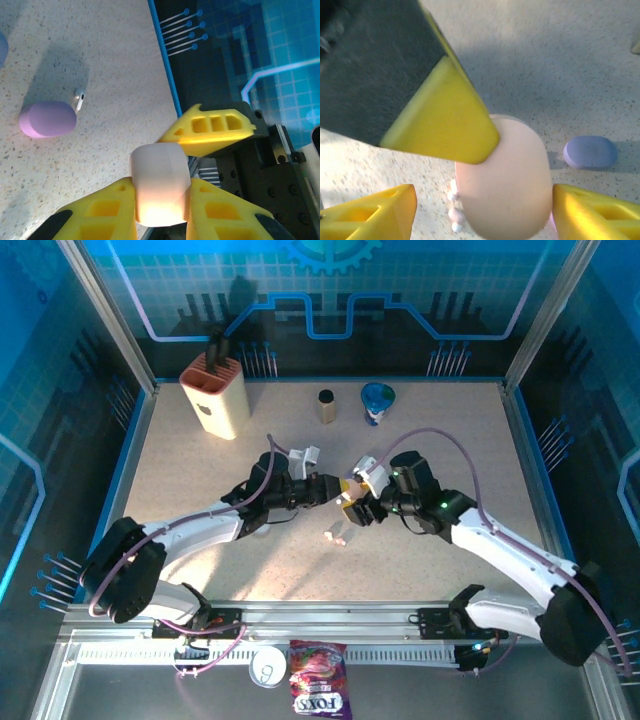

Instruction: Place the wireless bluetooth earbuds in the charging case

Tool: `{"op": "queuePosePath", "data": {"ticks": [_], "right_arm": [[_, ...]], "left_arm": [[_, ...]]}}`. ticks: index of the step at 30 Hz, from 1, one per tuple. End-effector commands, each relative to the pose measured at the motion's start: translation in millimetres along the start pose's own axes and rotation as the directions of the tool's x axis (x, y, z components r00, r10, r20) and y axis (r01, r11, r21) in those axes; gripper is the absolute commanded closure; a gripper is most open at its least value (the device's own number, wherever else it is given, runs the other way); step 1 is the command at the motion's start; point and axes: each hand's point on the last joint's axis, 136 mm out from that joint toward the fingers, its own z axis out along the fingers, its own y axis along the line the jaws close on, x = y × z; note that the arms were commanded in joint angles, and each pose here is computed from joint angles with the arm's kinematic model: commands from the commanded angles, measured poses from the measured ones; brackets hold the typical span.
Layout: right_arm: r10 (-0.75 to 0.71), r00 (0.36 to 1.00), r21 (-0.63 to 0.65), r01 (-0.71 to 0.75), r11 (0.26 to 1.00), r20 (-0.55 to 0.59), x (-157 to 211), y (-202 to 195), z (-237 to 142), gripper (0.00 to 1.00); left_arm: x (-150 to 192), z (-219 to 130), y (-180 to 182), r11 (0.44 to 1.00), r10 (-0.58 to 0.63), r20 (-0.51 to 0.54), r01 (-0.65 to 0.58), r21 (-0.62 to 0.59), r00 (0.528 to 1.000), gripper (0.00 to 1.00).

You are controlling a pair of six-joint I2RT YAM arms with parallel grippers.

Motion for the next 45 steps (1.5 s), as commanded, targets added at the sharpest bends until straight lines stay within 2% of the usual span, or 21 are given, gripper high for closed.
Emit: {"op": "queuePosePath", "data": {"ticks": [1, 4, 6, 8, 13, 17, 29, 33, 38, 40, 42, 45], "right_arm": [[0.172, 0.963, -0.087, -0.157, 0.984, 0.208, -36.5, 0.8, -21.2, 0.25], [0.391, 0.869, -0.155, -0.359, 0.92, 0.303, -47.8, -11.8, -35.7, 0.26], [0.558, 0.765, -0.234, -0.507, 0.829, 0.321, -49.9, -19.5, -41.2, 0.28], [0.655, 0.677, -0.333, -0.565, 0.755, 0.336, -56.3, -22.0, -45.7, 0.29], [0.791, 0.533, -0.549, -0.581, 0.6, 0.301, -73.9, -16.6, -49.4, 0.31], [0.839, 0.467, -0.622, -0.577, 0.529, 0.28, -81.3, -18.8, -49.3, 0.32], [0.893, 0.408, -0.708, -0.573, 0.413, 0.191, -92.1, -21.9, -39.6, 0.42], [0.904, 0.389, -0.723, -0.572, 0.387, 0.177, -88.8, -24.8, -35.0, 0.6], [0.913, 0.376, -0.722, -0.587, 0.368, 0.16, -83.7, -26.8, -30.0, 0.73], [0.913, 0.376, -0.717, -0.593, 0.367, 0.156, -82.5, -27.1, -29.0, 0.77], [0.914, 0.378, -0.701, -0.612, 0.366, 0.147, -79.1, -27.7, -25.8, 0.78], [0.912, 0.389, -0.648, -0.662, 0.375, 0.131, -69.8, -29.1, -18.6, 0.8]], "left_arm": [[-20.2, -5.0, -8.1, 0.998, -0.038, 0.097, 0.032, 0.056, 0.995, 0.8], [-35.3, -12.4, -14.9, 0.993, -0.069, 0.171, 0.051, 0.104, 0.983, 0.8], [-44.2, -16.6, -24.8, 0.987, -0.073, 0.216, 0.04, 0.156, 0.974, 0.8], [-49.4, -17.5, -34.4, 0.979, -0.076, 0.234, 0.028, 0.204, 0.969, 0.8], [-57.1, -16.0, -53.8, 0.954, -0.079, 0.245, 0.002, 0.299, 0.966, 0.82], [-59.5, -16.9, -63.2, 0.942, -0.08, 0.247, -0.007, 0.335, 0.966, 0.83], [-51.4, -19.3, -67.6, 0.931, -0.085, 0.225, -0.003, 0.364, 0.971, 0.82], [-50.1, -19.4, -66.8, 0.93, -0.087, 0.22, 0.0, 0.368, 0.972, 0.81], [-48.6, -20.9, -65.5, 0.93, -0.076, 0.225, -0.012, 0.366, 0.971, 0.79], [-49.1, -22.2, -64.7, 0.933, -0.052, 0.238, -0.038, 0.358, 0.97, 0.71], [-50.6, -24.7, -64.1, 0.934, -0.009, 0.267, -0.087, 0.346, 0.964, 0.53], [-54.8, -35.8, -65.0, 0.918, 0.124, 0.362, -0.246, 0.313, 0.924, 0.36]]}}
